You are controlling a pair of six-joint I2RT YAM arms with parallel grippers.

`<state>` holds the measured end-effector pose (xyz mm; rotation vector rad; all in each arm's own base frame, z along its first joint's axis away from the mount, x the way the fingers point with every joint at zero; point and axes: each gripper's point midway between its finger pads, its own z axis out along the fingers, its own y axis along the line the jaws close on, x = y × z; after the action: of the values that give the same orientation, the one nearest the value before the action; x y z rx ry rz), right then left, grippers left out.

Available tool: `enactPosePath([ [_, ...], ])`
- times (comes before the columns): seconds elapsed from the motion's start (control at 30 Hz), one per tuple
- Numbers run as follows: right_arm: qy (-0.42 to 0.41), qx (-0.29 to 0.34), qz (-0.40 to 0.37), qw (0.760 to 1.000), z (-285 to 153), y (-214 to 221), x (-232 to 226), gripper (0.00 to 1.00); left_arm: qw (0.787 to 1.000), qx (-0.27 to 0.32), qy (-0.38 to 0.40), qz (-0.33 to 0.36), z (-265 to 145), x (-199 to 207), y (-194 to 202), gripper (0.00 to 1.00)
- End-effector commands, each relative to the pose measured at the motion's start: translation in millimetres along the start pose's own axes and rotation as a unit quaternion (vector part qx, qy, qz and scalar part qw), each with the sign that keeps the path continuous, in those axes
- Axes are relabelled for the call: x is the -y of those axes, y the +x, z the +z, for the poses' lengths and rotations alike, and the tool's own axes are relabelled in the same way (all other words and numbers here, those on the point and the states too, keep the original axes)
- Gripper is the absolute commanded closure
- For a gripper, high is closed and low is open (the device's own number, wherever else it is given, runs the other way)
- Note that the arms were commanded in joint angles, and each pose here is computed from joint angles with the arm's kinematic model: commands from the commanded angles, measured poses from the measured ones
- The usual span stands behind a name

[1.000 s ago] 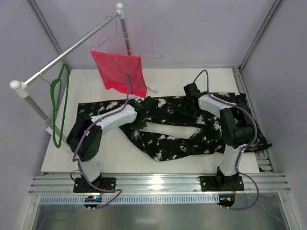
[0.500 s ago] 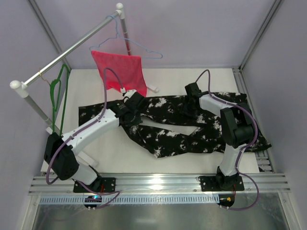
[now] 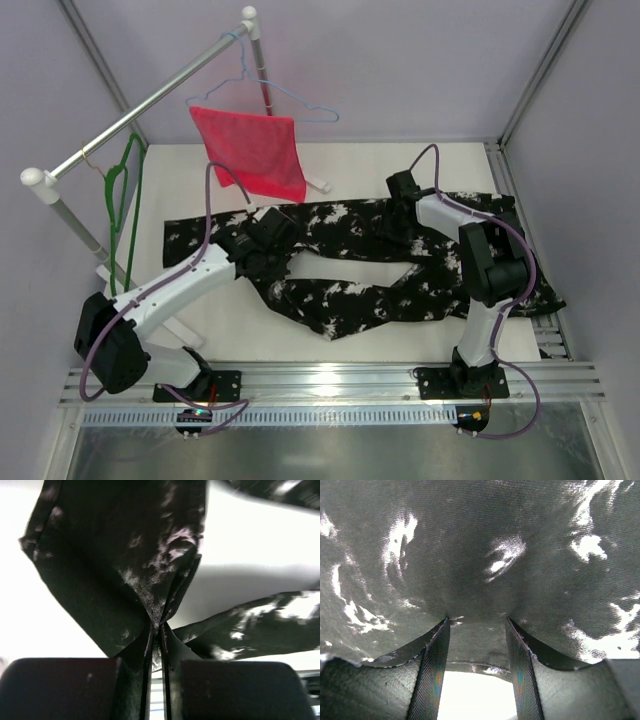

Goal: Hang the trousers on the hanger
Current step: Fold the trousers

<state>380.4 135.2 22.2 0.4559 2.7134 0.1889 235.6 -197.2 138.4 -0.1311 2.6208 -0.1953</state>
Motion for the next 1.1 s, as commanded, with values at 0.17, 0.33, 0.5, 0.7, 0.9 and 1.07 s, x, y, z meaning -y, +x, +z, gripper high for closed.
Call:
enactPosePath([
  [0.17, 0.043, 0.005, 0.003, 0.999, 2, -11, 15, 0.48, 0.997, -0.065, 0.022, 0.017, 13, -8, 49, 0.96],
  [0.33, 0.047, 0.007, -0.005, 0.999, 0, -16, 16, 0.48, 0.992, -0.003, 0.124, 0.008, -22, 21, 22, 0.98],
  [0.5, 0.052, 0.009, -0.006, 0.999, 0, -16, 20, 0.48, 0.969, 0.1, 0.225, -0.027, -70, 49, -22, 1.0],
  [0.7, 0.054, 0.008, -0.004, 0.999, 1, -15, 22, 0.48, 0.964, 0.134, 0.229, -0.012, -77, 57, -42, 0.99],
  [0.9, 0.036, 0.01, -0.031, 0.999, -13, -17, 19, 0.48, 0.993, 0.118, 0.007, -0.027, -22, -15, -28, 0.89],
  [1.07, -0.024, 0.013, -0.094, 0.995, -48, -15, 6, 0.47, 0.99, 0.071, -0.119, -0.005, 22, -55, 2, 0.63],
])
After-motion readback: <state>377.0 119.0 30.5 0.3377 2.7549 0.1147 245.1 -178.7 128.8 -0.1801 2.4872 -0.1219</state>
